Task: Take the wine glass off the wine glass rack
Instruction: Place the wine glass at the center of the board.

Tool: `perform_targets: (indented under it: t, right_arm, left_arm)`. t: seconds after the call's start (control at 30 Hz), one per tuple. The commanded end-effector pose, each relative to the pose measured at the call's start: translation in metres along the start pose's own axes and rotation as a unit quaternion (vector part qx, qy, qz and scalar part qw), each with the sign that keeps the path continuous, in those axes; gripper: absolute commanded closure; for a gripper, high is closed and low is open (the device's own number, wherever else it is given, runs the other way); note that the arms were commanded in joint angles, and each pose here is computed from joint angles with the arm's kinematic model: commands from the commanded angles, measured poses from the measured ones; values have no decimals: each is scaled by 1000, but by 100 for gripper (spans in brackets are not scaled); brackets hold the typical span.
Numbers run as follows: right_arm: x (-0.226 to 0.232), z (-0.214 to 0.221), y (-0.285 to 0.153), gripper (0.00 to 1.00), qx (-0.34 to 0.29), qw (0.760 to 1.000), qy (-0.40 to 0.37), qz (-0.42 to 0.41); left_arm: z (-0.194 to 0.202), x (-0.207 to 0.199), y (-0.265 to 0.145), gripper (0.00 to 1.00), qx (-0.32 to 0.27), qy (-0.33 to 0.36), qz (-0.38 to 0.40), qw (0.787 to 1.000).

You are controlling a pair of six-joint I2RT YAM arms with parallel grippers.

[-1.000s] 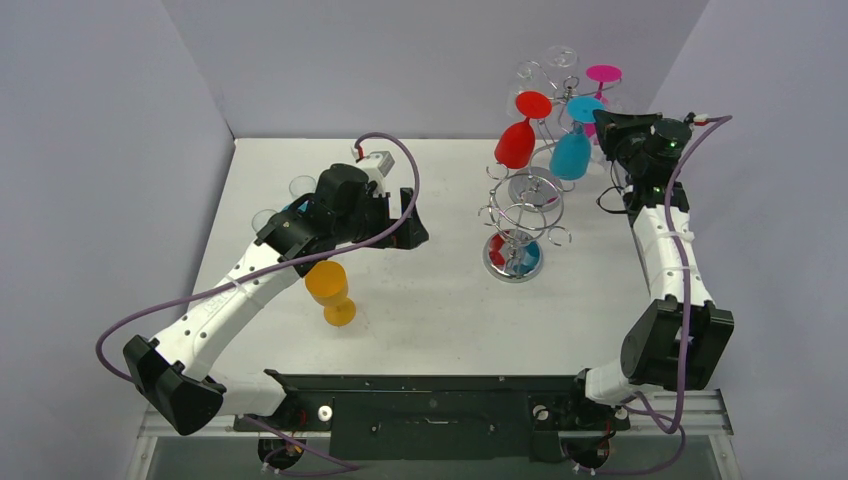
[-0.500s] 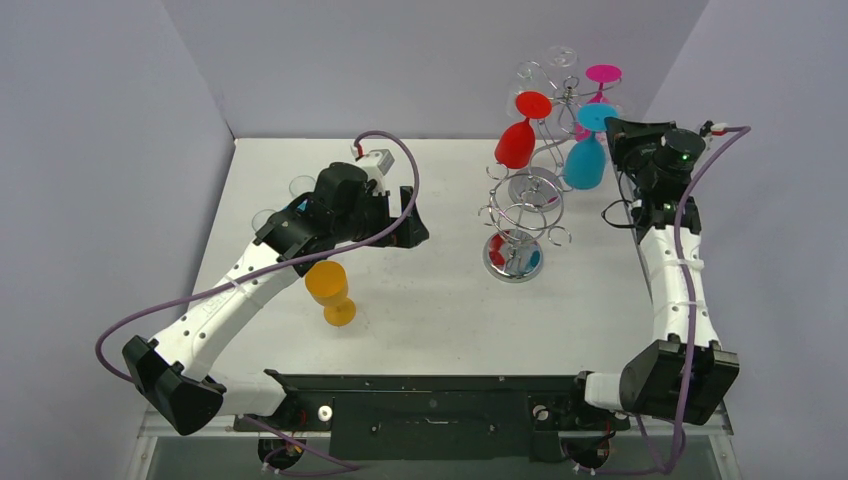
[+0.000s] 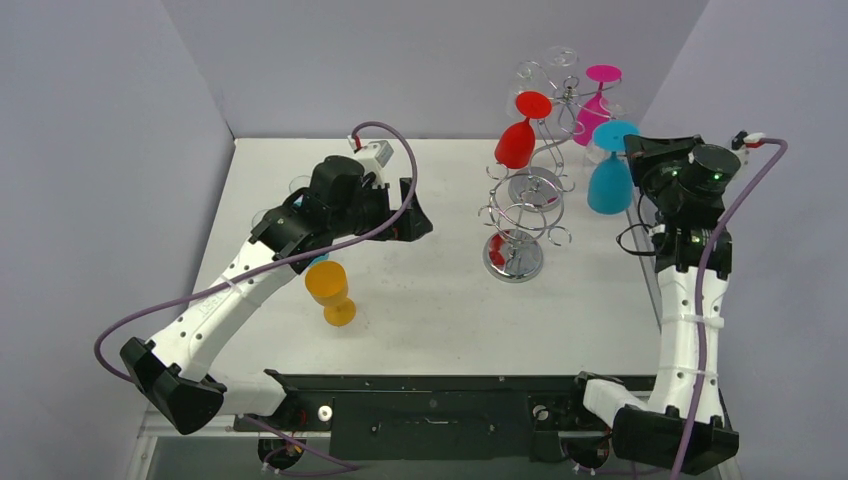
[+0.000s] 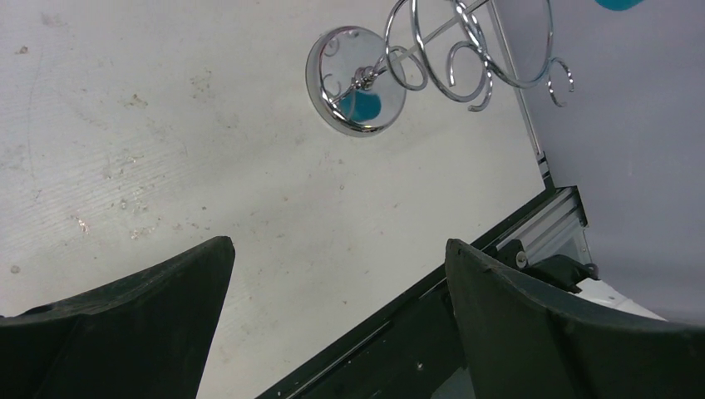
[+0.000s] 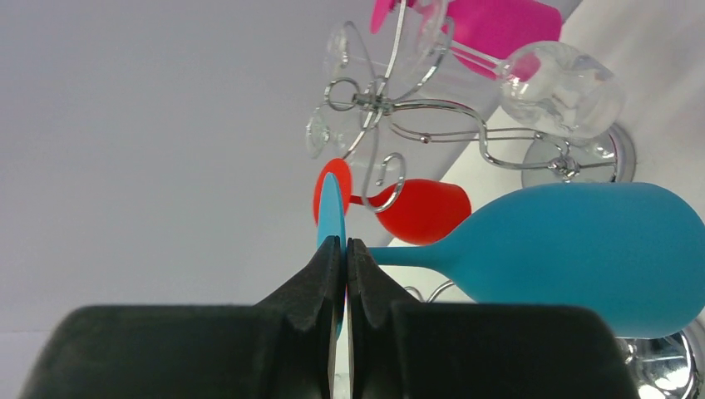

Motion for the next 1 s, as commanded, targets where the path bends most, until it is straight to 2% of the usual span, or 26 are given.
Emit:
perform_targets:
  t: [0.0,0.27,0.43,0.6,0.63,0.67,0.73,0.97]
  right_arm:
    - [40,-23,-44,100,-28,998,-31,-56]
    - [106,-24,-79,100,2,982,-6,-187]
    - [144,-18,-81,100,21,971,6,-236]
    - [185,1,-92,100,65,949,48,-306]
    - [192,3,-90,100,69,944,55,-319]
    - [198,11,-92,100,87,937,71,-329]
    - [209,21,-91,100,107,926,97,-349]
    - [237,50,-88,100,161,882,192,-399]
  left_arm:
    - [-26,-34,-17,4,-49,5,64,997]
    - [-52,-68,-31,4,-98,-6,153,983]
    - [-79,-81,-43,4,-135,-14,203,970]
    - [-111,-83,-48,4,-164,-34,285,944]
    - [-111,-80,-46,4,-146,-46,300,941]
    - [-120,-85,-49,4,-159,-48,331,929]
    - [-122,-89,-51,4,-148,-44,369,916]
    - [-131,-86,-46,4,-137,-73,423,893]
Point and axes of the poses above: each gripper's point midway between its finger pads, its own y axis out along the fingers, its own x axis along the line the jaws close on, z = x × y, the point moved 6 cm from there along -y, back along the fingers, and after that the axes turned 12 degrees about -y, right-handed, at the moved point
